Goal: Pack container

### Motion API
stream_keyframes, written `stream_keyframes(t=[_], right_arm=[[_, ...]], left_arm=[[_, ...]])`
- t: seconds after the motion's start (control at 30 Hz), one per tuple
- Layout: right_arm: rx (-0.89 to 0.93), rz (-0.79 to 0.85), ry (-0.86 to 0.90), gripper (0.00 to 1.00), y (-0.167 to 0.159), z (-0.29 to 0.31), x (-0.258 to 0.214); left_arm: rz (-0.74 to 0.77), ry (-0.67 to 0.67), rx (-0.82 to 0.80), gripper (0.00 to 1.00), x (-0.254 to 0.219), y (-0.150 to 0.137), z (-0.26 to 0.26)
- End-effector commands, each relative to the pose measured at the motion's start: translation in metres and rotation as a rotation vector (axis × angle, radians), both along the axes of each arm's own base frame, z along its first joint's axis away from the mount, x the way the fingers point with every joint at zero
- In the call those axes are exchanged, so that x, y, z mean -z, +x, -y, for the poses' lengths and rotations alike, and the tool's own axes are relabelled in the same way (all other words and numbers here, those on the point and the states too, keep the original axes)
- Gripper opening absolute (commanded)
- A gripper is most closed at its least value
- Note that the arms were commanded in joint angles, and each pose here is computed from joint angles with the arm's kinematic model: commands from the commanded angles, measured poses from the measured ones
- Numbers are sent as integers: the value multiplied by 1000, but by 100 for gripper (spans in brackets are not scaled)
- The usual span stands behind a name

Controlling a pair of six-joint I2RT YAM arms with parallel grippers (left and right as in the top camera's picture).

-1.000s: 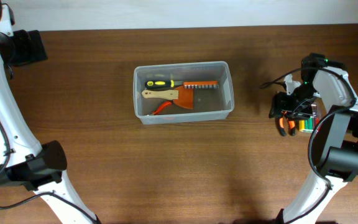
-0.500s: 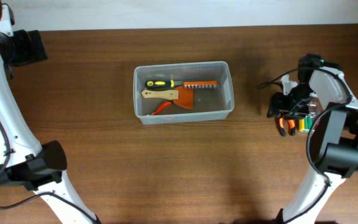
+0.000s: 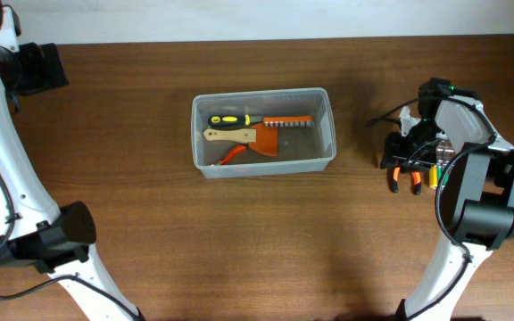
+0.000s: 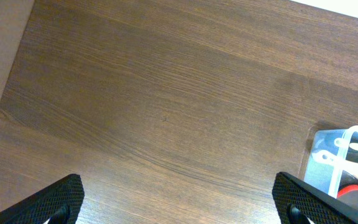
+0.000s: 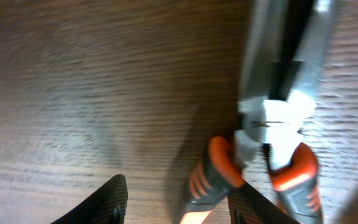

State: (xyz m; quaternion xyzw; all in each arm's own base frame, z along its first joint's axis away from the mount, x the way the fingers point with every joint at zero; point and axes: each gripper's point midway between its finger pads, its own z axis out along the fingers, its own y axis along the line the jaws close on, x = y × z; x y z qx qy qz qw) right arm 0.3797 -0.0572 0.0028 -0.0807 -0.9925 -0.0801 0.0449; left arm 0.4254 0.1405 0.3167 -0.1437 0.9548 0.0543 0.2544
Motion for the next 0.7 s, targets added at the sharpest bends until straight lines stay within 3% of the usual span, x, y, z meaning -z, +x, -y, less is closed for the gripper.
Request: stream_keyframes(t=[0.0, 0.33, 0.67], right_arm=[[87, -39, -55, 53, 0, 7, 10], [288, -72, -77, 49, -1, 7, 10], [330, -101, -197, 45, -10, 16, 16]], left_arm=[[19, -10, -7, 99, -6, -2, 1], [19, -10, -7, 99, -6, -2, 1], [18, -9, -7, 99, -6, -2, 1]])
